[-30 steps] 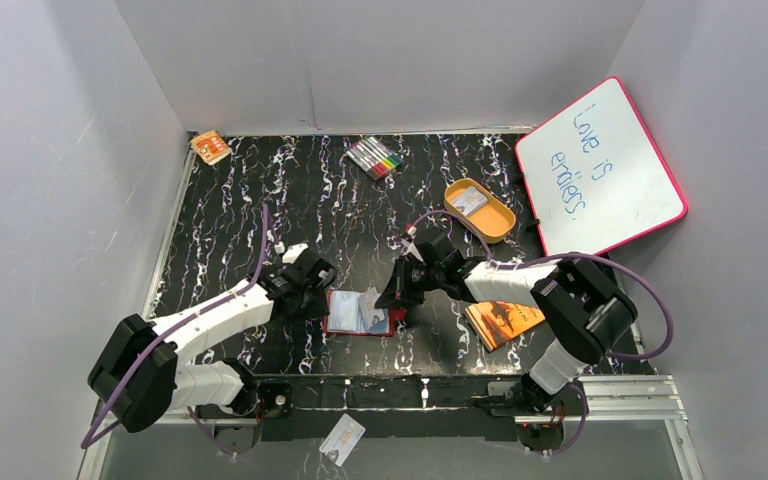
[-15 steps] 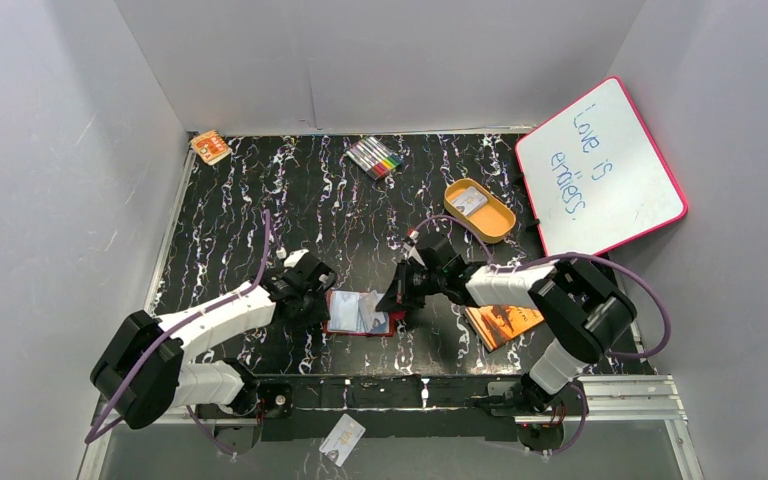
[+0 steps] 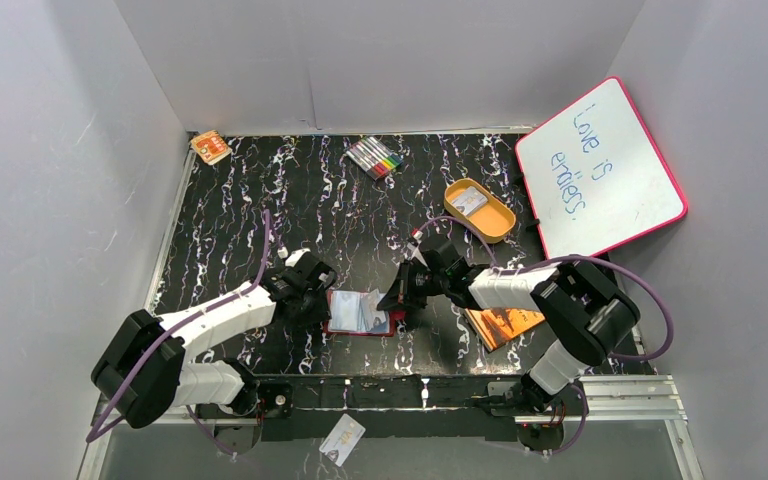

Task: Put the credit cards into the card holder
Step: Insert the credit card into the card holder.

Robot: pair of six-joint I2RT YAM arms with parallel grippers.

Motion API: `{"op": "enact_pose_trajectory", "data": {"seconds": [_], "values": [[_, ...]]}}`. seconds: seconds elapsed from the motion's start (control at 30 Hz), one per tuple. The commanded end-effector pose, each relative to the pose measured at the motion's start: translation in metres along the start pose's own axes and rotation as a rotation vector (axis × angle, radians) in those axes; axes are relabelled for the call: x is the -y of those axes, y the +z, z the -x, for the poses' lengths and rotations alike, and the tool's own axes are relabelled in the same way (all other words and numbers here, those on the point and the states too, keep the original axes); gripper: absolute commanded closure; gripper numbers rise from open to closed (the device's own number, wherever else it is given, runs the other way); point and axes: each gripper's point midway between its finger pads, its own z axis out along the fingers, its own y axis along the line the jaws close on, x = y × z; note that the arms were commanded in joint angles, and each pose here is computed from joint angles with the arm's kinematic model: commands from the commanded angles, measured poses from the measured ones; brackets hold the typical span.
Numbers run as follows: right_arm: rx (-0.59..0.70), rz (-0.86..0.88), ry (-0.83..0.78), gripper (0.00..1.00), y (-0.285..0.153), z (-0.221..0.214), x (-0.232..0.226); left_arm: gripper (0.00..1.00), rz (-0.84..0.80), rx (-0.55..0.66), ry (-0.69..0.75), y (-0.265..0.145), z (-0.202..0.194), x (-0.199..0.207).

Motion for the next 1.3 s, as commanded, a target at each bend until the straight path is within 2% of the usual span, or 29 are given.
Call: {"op": "enact_pose_trajectory", "data": {"seconds": [0.0,0.83,1.27], "values": [[-0.014,0.061,-0.019,1.00,0.003,0.002,-0.012,0.61,0.015,-0.048,-0.005,0.005,-0.012,-0.007],[-0.016,0.110,-0.039,1.00,0.005,0.001,-0.017,0.62,0.017,-0.067,0.004,0.010,-0.016,-0.005],[-0.024,0.070,-0.031,1.00,0.013,-0.001,0.000,0.61,0.001,-0.083,0.017,0.011,-0.017,-0.001]]}}
